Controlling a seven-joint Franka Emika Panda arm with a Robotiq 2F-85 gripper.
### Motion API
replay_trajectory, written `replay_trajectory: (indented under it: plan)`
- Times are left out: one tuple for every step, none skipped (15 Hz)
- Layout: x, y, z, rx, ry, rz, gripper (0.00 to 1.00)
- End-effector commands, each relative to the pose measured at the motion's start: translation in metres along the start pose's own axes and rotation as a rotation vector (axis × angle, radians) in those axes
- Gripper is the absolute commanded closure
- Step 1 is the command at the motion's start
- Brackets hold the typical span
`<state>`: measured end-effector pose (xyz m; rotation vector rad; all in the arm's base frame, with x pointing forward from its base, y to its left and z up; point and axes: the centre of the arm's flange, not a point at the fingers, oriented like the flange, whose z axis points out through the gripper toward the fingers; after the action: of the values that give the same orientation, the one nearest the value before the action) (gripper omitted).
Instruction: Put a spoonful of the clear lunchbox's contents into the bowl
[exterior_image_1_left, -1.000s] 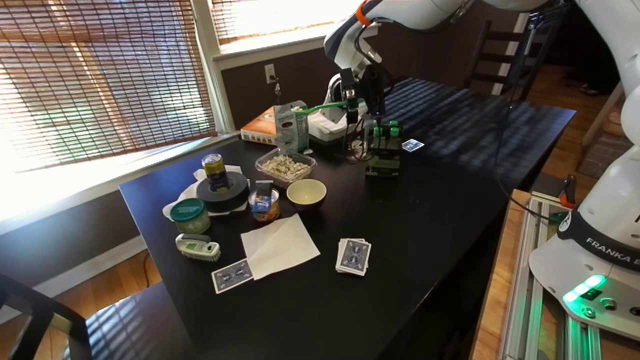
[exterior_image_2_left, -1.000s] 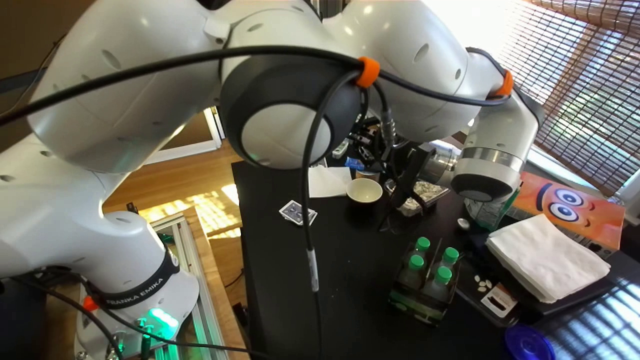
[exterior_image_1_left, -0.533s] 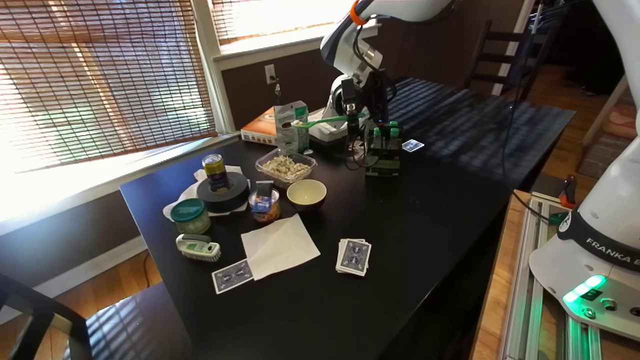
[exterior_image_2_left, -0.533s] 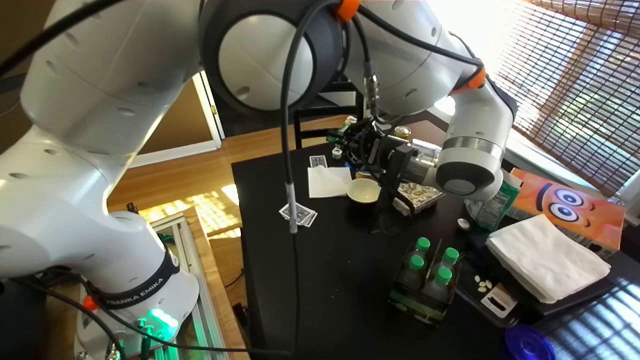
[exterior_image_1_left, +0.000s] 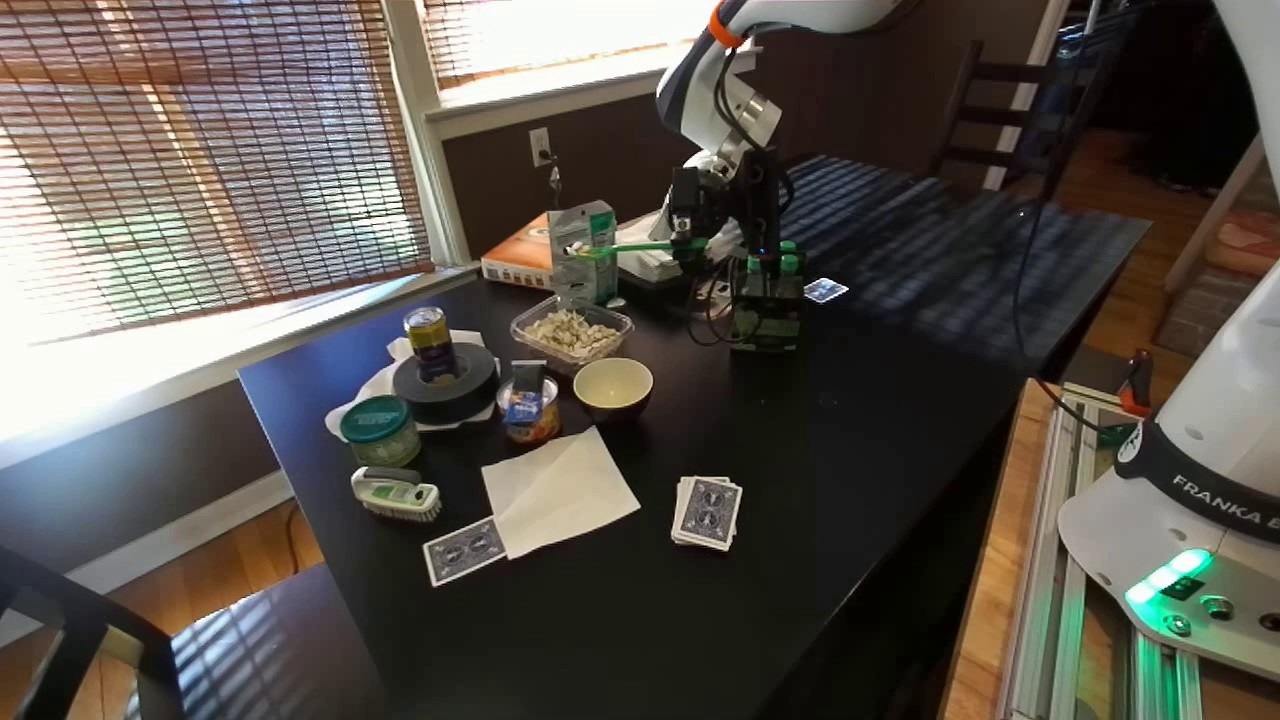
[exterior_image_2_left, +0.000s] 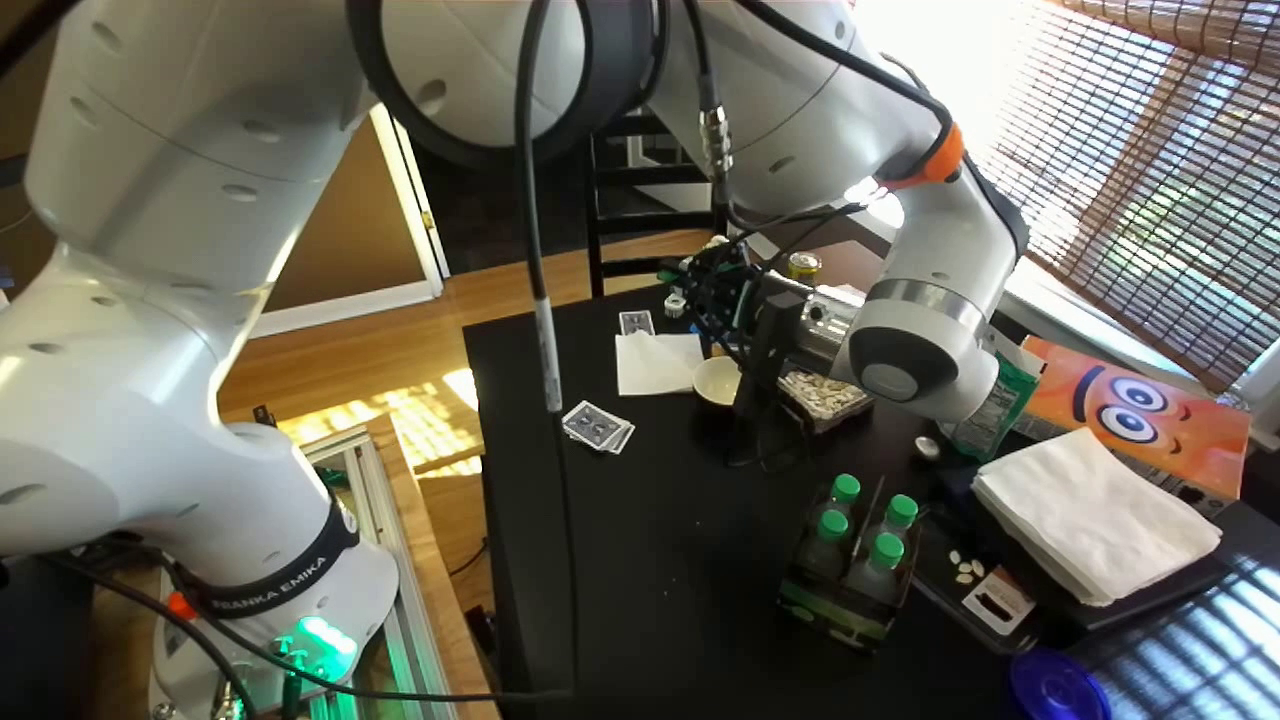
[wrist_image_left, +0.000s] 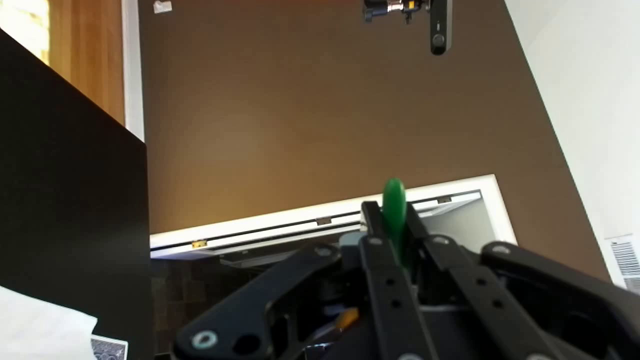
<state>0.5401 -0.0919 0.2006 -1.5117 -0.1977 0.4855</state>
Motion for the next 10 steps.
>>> replay_trajectory:
  plan:
    - [-0.008, -0.001, 0.017, 0.018, 0.102, -0.022, 0.97]
    - [-0.006, 0.002, 0.019, 0.015, 0.126, -0.026, 0.97]
    - [-0.005, 0.005, 0.021, 0.009, 0.150, -0.030, 0.97]
    - [-0.005, 0.009, 0.023, 0.003, 0.171, -0.029, 0.97]
    - [-0.004, 0.011, 0.025, -0.004, 0.191, -0.027, 0.97]
    - [-0.004, 0.015, 0.026, -0.012, 0.213, -0.020, 0.97]
    - [-0.003, 0.019, 0.027, -0.020, 0.229, -0.012, 0.97]
    - [-0.003, 0.021, 0.027, -0.027, 0.248, -0.008, 0.97]
    - [-0.003, 0.023, 0.028, -0.031, 0.265, -0.006, 0.97]
    - [-0.003, 0.025, 0.027, -0.034, 0.282, -0.004, 0.97]
